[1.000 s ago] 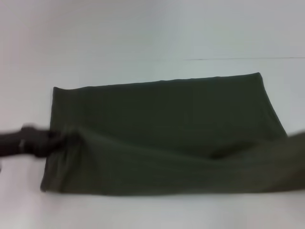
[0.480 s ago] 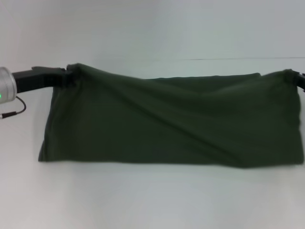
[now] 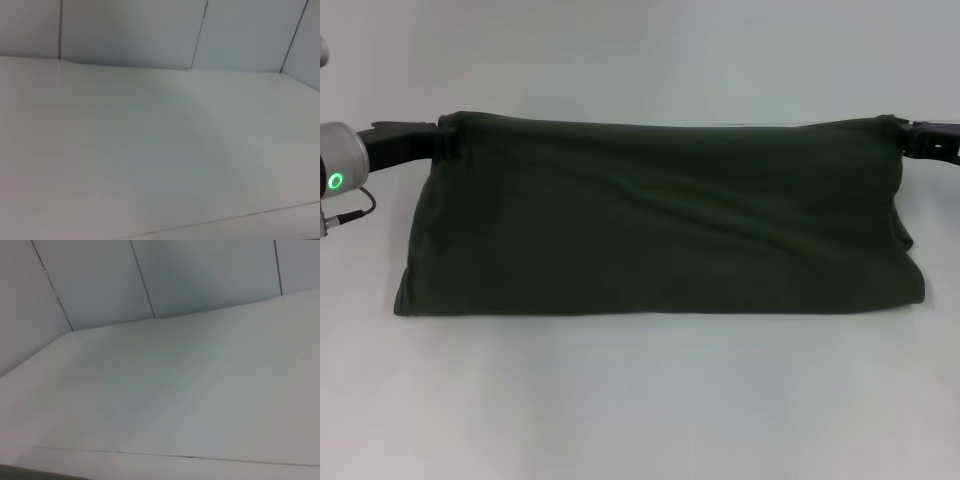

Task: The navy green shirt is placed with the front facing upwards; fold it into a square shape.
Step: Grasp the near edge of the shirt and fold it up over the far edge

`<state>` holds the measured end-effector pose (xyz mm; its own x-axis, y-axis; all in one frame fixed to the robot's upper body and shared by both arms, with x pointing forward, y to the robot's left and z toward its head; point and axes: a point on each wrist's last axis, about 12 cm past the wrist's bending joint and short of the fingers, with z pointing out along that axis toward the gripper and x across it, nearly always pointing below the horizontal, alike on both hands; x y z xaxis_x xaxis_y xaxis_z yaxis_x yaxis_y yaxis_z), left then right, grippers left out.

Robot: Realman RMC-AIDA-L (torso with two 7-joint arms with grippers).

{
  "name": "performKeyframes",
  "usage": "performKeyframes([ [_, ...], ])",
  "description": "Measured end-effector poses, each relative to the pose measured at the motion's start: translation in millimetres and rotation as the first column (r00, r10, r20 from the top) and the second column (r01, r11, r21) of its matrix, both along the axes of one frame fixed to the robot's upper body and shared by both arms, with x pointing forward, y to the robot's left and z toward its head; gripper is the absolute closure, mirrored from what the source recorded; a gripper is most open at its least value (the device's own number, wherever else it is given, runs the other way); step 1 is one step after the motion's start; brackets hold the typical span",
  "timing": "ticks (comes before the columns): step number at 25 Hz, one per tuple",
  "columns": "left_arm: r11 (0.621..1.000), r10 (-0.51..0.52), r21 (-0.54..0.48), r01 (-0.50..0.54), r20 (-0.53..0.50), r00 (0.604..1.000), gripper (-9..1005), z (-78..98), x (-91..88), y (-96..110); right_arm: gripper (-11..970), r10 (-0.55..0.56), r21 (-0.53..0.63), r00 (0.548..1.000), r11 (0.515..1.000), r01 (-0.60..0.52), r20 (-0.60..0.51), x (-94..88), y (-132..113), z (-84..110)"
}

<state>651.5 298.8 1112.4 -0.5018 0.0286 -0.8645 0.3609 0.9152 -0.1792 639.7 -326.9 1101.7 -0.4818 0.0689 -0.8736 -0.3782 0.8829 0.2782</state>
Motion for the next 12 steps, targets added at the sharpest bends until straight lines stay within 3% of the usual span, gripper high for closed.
performKeyframes([
  [12, 0.998, 0.052, 0.038, -0.052, 0.003, 0.999, 922, -7.3, 2.6, -6, 885, -0.048, -0.036, 0.999, 0.998, 0.047, -0.024, 7.2, 13, -9.2],
])
